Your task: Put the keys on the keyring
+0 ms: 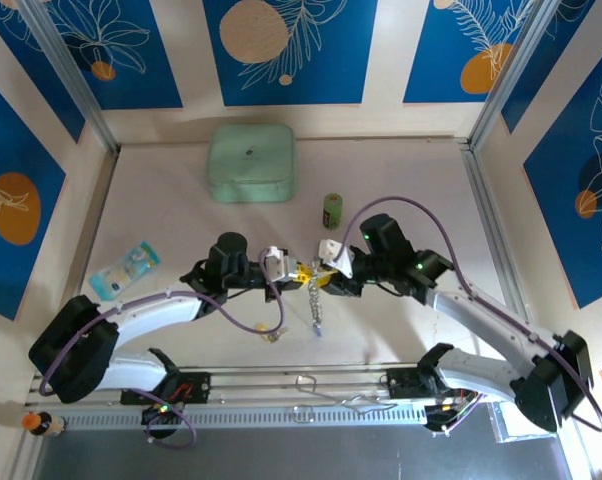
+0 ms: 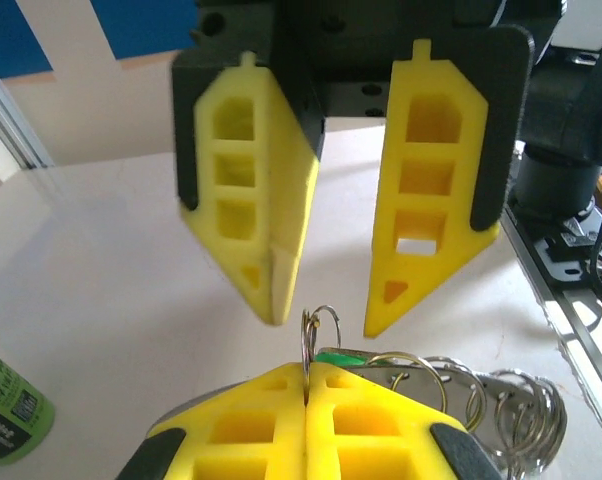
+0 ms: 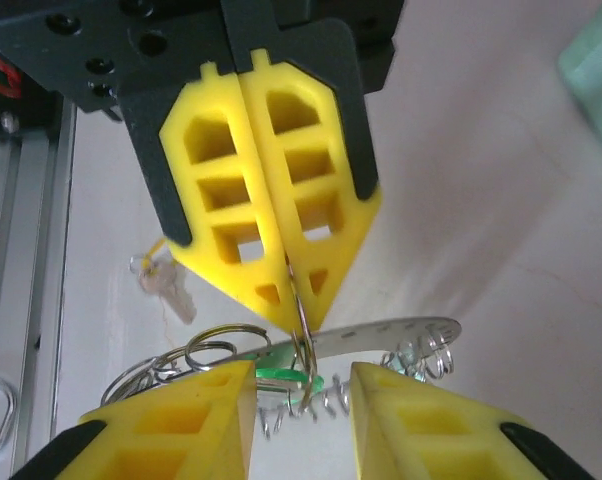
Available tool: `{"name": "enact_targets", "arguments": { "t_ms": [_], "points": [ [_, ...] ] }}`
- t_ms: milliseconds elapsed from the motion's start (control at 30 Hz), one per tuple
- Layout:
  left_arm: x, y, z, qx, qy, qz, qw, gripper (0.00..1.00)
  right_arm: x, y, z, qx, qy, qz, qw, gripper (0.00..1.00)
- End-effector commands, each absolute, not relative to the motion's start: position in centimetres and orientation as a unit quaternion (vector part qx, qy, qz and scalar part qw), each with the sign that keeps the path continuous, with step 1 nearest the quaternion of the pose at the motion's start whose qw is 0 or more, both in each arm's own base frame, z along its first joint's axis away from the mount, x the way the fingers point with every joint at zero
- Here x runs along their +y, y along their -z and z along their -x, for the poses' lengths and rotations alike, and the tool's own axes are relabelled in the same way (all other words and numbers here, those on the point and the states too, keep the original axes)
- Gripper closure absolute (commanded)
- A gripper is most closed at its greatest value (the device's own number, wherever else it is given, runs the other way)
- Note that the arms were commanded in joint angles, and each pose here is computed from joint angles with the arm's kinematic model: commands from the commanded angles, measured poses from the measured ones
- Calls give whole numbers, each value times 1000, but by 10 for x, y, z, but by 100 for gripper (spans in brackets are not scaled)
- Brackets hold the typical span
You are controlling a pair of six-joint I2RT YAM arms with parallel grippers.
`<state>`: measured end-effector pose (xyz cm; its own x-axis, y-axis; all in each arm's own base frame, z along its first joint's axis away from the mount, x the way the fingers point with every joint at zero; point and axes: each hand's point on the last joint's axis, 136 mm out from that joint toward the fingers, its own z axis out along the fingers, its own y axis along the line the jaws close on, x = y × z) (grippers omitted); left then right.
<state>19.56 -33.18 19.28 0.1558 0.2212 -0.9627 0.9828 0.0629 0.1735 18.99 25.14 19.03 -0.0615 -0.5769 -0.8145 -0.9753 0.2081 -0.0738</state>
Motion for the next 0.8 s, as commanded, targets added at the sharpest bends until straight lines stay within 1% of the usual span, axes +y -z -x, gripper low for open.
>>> {"name": "enact_targets", "arguments": {
  "t_ms": [0,233,300,367,433,467,533,633,733,767],
  "points": [
    [-337,-211,-189,493,408,-561,525,100,259,-211,-187,651,-321,539,426,68],
    [-337,-209,-187,493,414,-563,519,100,257,-204,-186,657,-328,528,427,71],
    [-338,-209,-186,490,417,-565,517,100,258,-204,-186,656,-332,527,427,73],
    [-338,-208,-185,490,418,-566,515,100,258,-203,-187,657,-332,527,425,79],
    [-338,-208,-186,490,415,-566,516,100,257,-201,-186,660,-330,528,420,83],
    [-337,-207,-186,491,414,-567,516,100,256,-200,-186,662,-328,528,418,84],
    [-337,-208,-186,492,411,-567,518,100,254,-198,-187,669,-319,529,413,82],
    [-336,-208,-187,493,406,-566,521,100,250,-197,-186,677,-312,527,408,77],
    [-336,-208,-188,493,405,-566,522,100,247,-196,-184,682,-310,527,402,77],
    [-336,-208,-188,492,405,-567,522,100,246,-196,-184,683,-309,528,400,79]
  ]
}}
